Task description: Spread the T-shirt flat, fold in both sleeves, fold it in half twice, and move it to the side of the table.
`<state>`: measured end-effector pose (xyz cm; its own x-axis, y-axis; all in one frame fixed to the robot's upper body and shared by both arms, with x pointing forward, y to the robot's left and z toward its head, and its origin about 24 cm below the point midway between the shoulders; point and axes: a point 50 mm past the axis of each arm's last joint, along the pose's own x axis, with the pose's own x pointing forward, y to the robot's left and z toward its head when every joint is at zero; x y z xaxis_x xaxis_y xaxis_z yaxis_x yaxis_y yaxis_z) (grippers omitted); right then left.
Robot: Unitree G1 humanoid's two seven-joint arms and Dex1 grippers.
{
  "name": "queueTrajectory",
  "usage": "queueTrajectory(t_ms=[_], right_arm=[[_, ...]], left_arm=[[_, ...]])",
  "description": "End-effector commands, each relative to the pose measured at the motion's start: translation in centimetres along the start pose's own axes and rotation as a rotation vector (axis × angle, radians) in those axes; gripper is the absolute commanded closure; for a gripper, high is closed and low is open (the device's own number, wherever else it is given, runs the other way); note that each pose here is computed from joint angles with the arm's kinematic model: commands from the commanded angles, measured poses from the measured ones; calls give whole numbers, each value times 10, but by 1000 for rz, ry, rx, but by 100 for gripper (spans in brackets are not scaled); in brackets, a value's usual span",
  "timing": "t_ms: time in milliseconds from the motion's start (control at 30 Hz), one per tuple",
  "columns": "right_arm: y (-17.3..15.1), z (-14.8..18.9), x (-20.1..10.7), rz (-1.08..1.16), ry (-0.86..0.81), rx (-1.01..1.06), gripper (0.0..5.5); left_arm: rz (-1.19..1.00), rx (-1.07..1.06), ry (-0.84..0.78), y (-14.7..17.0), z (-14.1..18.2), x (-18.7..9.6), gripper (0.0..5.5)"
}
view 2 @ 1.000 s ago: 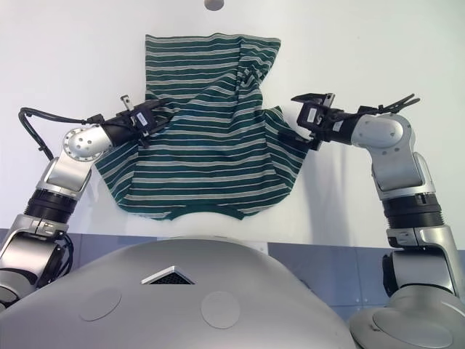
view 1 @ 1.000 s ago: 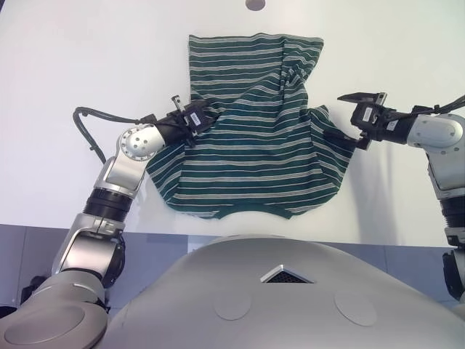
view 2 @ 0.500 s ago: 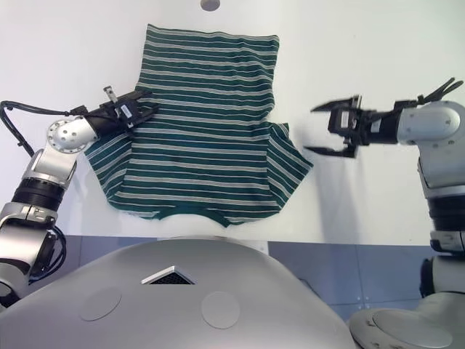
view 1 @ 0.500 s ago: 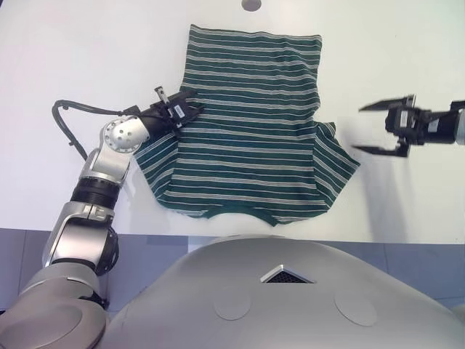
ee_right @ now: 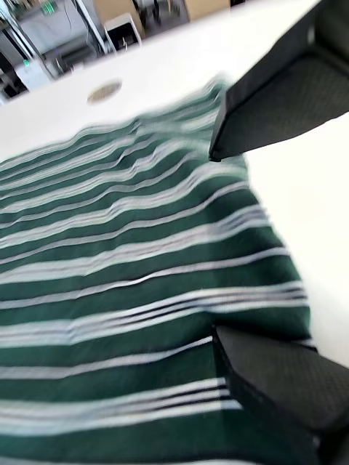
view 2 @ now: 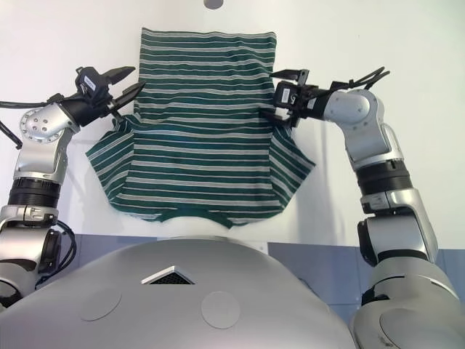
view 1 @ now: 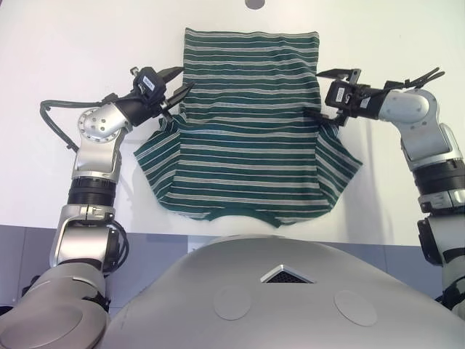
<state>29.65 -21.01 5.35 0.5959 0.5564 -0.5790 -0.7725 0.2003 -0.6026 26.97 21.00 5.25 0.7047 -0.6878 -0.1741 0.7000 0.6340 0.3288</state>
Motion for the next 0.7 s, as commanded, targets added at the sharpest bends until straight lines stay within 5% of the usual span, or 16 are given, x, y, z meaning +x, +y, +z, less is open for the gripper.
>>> queueTrajectory(t_ms=[33,267,533,700], right_arm=[[7,-7,10,1,20,33,132],[-1,15,-25,142,-211,234,132],[-29,1,-118,-44,-202,409,132],[-13,10,-116,12,-202,477,129]], left_arm=[[-7,-13,7,-1,1,-3,384],[-75,35,24,-10,9,-18,384],[-348,302,359,1,73,-148,384],[-518,377,492,-37,60,-151,326]])
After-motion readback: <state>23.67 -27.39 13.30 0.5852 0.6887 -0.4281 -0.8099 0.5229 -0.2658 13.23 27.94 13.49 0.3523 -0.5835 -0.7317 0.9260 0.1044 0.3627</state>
